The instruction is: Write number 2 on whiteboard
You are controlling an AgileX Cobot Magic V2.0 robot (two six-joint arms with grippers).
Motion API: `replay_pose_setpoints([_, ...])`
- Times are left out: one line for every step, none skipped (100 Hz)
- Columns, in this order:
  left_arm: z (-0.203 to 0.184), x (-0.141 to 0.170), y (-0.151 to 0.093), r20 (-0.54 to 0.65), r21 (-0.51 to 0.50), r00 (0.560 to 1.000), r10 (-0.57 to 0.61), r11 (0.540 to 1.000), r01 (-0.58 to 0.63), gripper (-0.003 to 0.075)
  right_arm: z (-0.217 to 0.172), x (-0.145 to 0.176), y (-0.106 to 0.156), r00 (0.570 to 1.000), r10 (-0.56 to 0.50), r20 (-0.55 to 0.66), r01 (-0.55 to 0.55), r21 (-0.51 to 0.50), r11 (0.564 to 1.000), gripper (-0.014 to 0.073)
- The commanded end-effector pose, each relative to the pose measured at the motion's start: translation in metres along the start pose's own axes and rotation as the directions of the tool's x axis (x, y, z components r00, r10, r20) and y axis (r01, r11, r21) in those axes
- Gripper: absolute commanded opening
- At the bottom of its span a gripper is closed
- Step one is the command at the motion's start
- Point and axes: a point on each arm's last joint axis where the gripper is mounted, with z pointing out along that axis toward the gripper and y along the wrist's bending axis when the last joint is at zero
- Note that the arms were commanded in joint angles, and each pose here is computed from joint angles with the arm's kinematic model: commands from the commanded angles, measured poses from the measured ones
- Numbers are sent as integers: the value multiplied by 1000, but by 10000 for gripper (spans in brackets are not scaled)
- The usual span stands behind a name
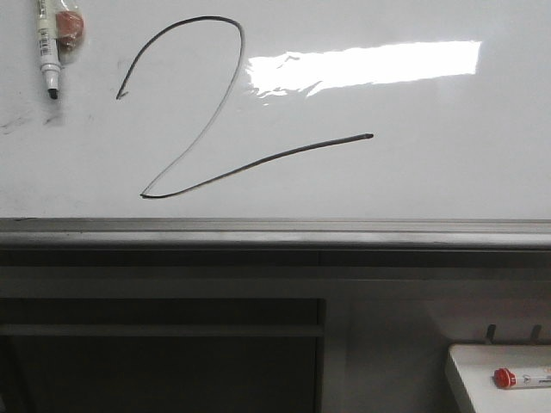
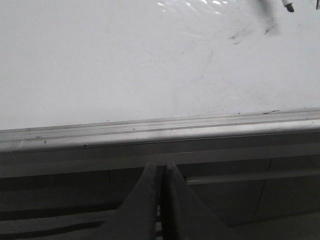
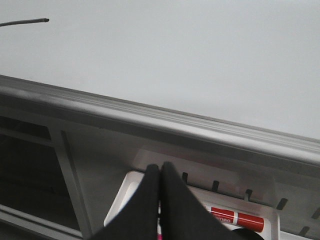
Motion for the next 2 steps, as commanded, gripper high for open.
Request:
replay_pose_setpoints([-1, -4, 1, 83, -11, 996, -10, 1000, 11, -20, 1, 5, 0, 1000, -7, 20, 7, 5, 1000, -71])
replay_pose_setpoints([-1, -4, 1, 83, -11, 996, -10, 1000, 11, -20, 1, 5, 0, 1000, -7, 20, 7, 5, 1000, -71])
